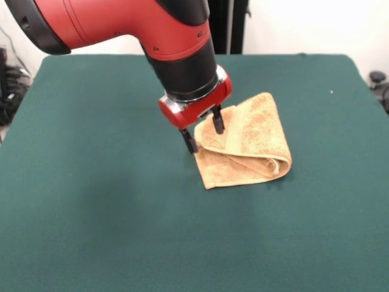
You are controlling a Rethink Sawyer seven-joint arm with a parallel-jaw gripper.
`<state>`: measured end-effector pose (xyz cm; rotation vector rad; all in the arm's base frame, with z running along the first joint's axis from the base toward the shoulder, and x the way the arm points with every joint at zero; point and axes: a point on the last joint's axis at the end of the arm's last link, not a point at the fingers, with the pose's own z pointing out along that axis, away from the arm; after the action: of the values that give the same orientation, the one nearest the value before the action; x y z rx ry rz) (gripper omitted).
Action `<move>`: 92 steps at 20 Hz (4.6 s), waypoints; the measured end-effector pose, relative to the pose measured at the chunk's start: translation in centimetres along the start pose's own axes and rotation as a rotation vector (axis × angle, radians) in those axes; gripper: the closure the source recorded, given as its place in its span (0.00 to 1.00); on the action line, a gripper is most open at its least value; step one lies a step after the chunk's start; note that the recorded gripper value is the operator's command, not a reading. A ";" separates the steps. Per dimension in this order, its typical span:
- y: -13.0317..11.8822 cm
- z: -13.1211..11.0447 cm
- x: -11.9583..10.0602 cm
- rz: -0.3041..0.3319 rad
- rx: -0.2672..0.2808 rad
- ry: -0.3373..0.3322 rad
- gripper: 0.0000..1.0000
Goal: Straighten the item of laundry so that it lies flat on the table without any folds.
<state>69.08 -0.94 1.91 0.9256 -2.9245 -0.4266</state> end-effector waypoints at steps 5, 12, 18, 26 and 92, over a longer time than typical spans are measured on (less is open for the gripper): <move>-0.3 -0.1 -0.5 0.001 0.011 -0.006 0.00; -0.4 -0.1 -1.1 -0.002 0.022 -0.008 0.00; -0.4 0.0 -1.4 -0.005 0.030 0.008 0.00; -0.4 0.5 -0.9 -0.004 0.032 0.064 0.00; 0.2 6.3 0.1 0.012 -0.012 0.156 1.00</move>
<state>68.05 0.71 -4.07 0.8964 -2.7827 -0.3540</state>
